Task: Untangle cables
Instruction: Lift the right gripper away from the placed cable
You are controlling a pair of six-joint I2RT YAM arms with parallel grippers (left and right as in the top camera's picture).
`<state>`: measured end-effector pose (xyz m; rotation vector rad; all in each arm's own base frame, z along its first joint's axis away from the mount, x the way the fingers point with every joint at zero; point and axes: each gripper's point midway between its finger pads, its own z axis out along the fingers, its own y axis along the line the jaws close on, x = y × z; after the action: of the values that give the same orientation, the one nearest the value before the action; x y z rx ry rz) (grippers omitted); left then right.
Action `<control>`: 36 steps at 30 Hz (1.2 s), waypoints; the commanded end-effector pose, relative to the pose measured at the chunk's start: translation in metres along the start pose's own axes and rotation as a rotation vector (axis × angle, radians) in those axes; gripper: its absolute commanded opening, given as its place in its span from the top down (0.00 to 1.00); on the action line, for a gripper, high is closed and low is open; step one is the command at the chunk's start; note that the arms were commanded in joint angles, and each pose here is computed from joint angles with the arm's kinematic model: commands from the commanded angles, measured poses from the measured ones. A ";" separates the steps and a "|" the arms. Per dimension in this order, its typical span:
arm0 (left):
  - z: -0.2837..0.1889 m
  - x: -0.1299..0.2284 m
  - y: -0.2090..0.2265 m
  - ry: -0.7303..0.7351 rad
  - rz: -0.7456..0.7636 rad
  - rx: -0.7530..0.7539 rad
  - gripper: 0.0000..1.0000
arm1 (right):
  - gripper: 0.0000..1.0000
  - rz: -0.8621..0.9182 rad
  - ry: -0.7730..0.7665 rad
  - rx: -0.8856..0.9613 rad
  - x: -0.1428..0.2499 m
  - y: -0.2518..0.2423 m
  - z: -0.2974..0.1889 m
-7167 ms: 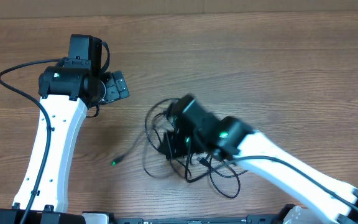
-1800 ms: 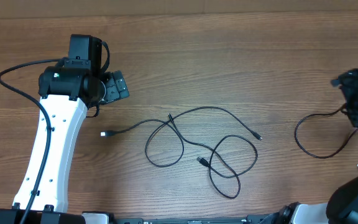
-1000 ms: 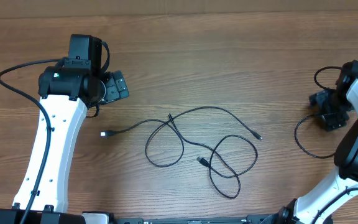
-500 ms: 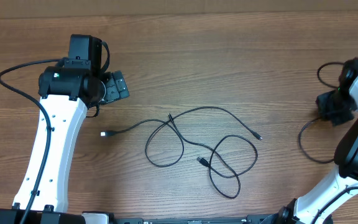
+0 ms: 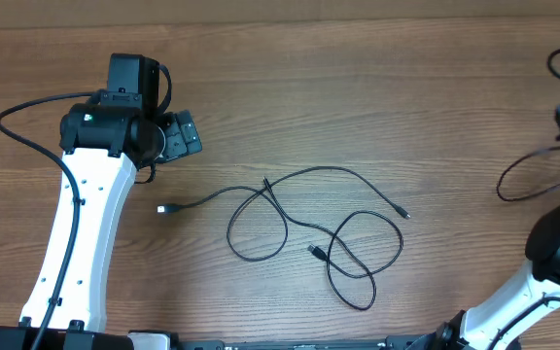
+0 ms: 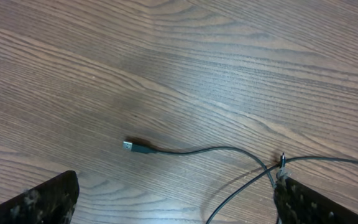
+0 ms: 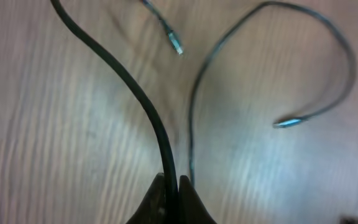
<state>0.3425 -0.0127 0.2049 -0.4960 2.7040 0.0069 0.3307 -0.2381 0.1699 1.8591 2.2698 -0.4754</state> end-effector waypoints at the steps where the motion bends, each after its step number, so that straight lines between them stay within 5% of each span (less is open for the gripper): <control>1: -0.001 -0.004 -0.001 -0.008 0.018 0.007 0.00 | 0.96 0.150 -0.067 0.011 -0.028 -0.035 -0.022; 23: -0.001 -0.004 -0.001 -0.008 0.018 0.007 0.00 | 0.96 0.662 0.004 0.329 -0.069 -0.227 0.004; 28: -0.001 -0.003 -0.001 -0.008 0.018 0.007 0.00 | 0.91 0.715 0.048 0.264 -0.071 -0.227 0.012; 36: -0.001 -0.004 -0.001 -0.008 0.018 0.007 0.00 | 0.96 0.561 0.037 0.146 -0.081 -0.191 0.012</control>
<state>0.3425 -0.0127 0.2049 -0.4960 2.7040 0.0069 0.1457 -0.3536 0.1914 2.5597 1.6141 -0.5644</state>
